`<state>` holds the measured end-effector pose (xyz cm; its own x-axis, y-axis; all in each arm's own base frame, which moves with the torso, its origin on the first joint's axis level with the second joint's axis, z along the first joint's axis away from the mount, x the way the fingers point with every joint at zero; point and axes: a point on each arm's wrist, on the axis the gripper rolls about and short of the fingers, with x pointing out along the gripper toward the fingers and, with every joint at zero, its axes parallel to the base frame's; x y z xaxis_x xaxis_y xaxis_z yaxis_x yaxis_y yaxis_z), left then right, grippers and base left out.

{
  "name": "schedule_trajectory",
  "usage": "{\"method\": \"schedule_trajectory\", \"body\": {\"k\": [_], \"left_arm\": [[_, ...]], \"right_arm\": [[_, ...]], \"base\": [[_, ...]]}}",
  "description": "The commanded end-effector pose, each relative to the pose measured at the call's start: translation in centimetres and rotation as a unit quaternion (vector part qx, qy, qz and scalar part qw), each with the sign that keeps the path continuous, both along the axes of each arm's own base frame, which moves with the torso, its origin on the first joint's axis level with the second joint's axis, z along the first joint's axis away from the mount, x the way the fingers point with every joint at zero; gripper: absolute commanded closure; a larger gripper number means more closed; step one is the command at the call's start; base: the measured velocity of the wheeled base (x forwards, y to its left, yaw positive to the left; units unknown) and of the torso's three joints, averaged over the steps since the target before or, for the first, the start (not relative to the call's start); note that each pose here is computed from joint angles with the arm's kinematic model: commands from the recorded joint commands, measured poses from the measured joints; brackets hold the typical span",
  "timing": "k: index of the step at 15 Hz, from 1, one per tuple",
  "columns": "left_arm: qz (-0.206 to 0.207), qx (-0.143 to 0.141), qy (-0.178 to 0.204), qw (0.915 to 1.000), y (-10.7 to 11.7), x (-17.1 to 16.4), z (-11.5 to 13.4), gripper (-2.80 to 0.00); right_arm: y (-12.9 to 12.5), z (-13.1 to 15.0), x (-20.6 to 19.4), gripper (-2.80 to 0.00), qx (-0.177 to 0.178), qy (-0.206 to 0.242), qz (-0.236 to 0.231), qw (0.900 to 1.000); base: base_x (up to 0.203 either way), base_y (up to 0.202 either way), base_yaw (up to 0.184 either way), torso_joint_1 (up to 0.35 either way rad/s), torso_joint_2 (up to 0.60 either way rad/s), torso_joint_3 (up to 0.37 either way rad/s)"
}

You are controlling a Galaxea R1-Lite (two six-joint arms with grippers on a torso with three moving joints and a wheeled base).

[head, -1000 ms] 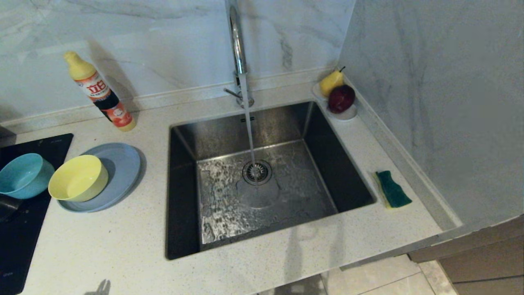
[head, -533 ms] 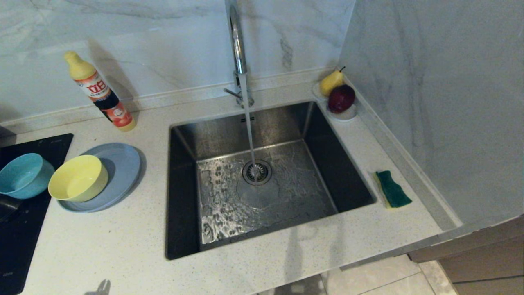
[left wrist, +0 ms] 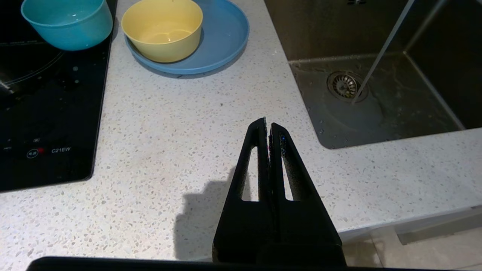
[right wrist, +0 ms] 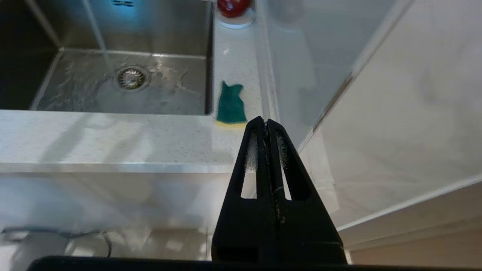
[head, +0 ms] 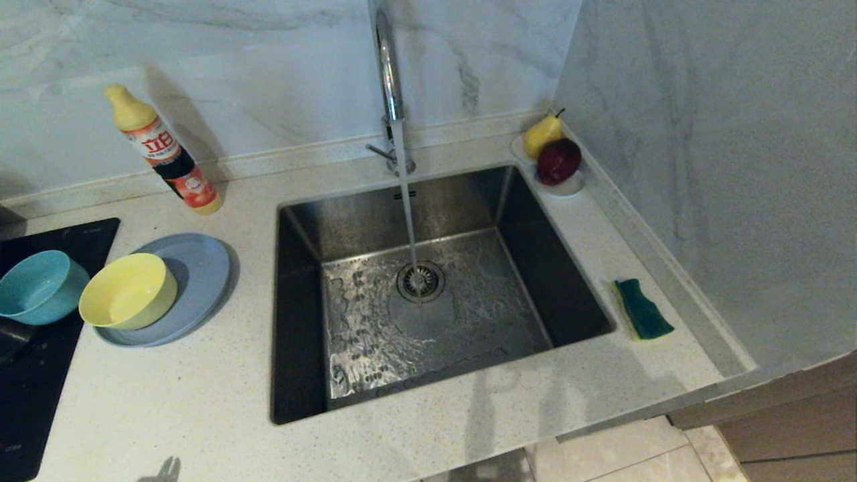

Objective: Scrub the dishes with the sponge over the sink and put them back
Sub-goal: Pick up a bowl and the sponge

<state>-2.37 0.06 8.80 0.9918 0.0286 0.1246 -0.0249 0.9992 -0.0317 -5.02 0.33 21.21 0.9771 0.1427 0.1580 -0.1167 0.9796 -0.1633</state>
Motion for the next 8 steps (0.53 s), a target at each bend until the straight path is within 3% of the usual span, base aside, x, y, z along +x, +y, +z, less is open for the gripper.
{"method": "schedule_trajectory", "body": {"k": [1, 5, 8], "left_arm": [[0.0, 0.0, 0.021, 0.9998, 0.0, 0.4, -1.1, 0.0], [0.0, 0.0, 0.021, 0.9998, 0.0, 0.4, -1.1, 0.0], [0.0, 0.0, 0.021, 0.9998, 0.0, 0.4, -1.1, 0.0]], "right_arm": [[0.1, 3.6, 1.7, 0.0, -0.015, 0.061, 0.016, 0.998], [0.2, 7.0, 6.3, 0.0, -0.034, 0.175, 0.04, 0.983], [0.2, 7.3, 11.3, 0.0, -0.052, 0.259, 0.048, 0.963]], "base": [[0.0, 0.0, 0.0, 0.0, 0.0, 0.0], [0.0, 0.0, 0.0, 0.0, 0.0, 0.0], [0.0, 0.0, 0.0, 0.0, 0.0, 0.0]]}}
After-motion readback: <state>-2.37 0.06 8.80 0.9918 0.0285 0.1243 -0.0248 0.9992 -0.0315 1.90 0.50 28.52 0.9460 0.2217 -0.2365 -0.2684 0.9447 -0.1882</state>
